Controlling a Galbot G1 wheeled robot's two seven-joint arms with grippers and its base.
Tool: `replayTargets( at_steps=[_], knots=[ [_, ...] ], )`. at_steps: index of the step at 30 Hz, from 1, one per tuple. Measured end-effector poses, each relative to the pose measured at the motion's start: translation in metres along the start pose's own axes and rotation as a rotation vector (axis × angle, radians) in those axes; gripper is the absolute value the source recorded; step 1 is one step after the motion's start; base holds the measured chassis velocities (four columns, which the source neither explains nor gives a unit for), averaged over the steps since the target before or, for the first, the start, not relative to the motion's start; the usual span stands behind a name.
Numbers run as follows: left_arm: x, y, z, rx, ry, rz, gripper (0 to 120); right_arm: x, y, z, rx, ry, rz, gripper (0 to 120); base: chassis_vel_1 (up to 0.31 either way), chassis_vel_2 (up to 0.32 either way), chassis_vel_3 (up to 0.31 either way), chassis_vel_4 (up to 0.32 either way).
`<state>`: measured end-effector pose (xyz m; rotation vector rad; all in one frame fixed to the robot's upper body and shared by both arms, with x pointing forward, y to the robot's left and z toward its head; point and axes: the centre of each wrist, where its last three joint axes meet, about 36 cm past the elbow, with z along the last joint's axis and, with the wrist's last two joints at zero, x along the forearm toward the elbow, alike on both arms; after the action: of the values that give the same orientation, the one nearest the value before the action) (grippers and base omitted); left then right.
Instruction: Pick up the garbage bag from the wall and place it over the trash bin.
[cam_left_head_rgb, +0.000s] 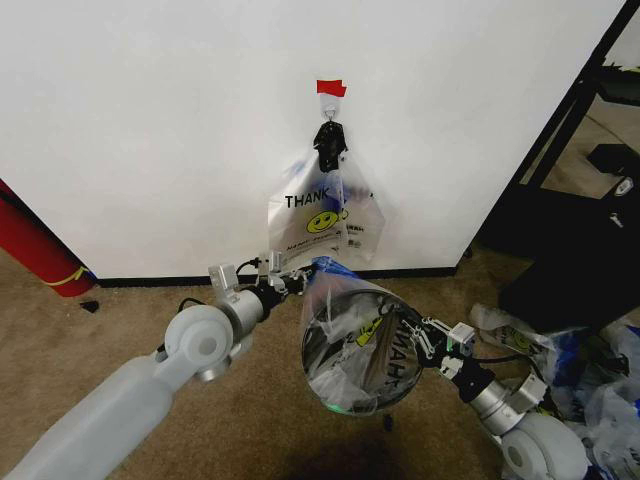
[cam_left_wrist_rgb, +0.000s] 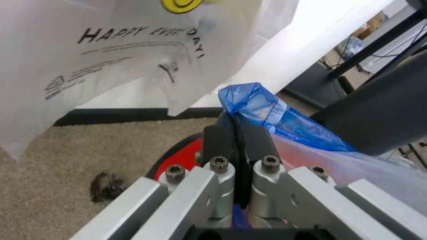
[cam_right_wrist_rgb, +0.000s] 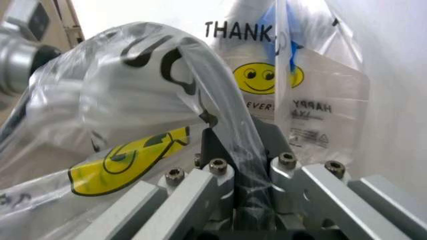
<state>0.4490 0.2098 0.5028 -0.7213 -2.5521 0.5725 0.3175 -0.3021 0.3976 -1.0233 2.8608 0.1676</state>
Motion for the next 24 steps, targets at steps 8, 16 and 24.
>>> replayTargets(
  at_steps=[8, 16, 24],
  knots=[
    [-0.007, 0.011, 0.01, -0.023, 0.014, -0.002, 0, -0.001, 0.001, -0.001, -0.014, -0.008, -0.023, 1, 0.0, 0.0, 0.0, 0.0],
    [0.009, 0.002, 0.005, -0.073, 0.019, 0.008, 21, -0.004, 0.01, 0.005, -0.059, -0.017, 0.023, 1, 0.0, 0.0, 0.0, 0.0],
    [0.027, 0.003, -0.001, -0.13, 0.016, -0.046, 51, -0.013, 0.019, 0.013, -0.133, -0.027, 0.098, 1, 0.0, 0.0, 0.0, 0.0]
  ],
)
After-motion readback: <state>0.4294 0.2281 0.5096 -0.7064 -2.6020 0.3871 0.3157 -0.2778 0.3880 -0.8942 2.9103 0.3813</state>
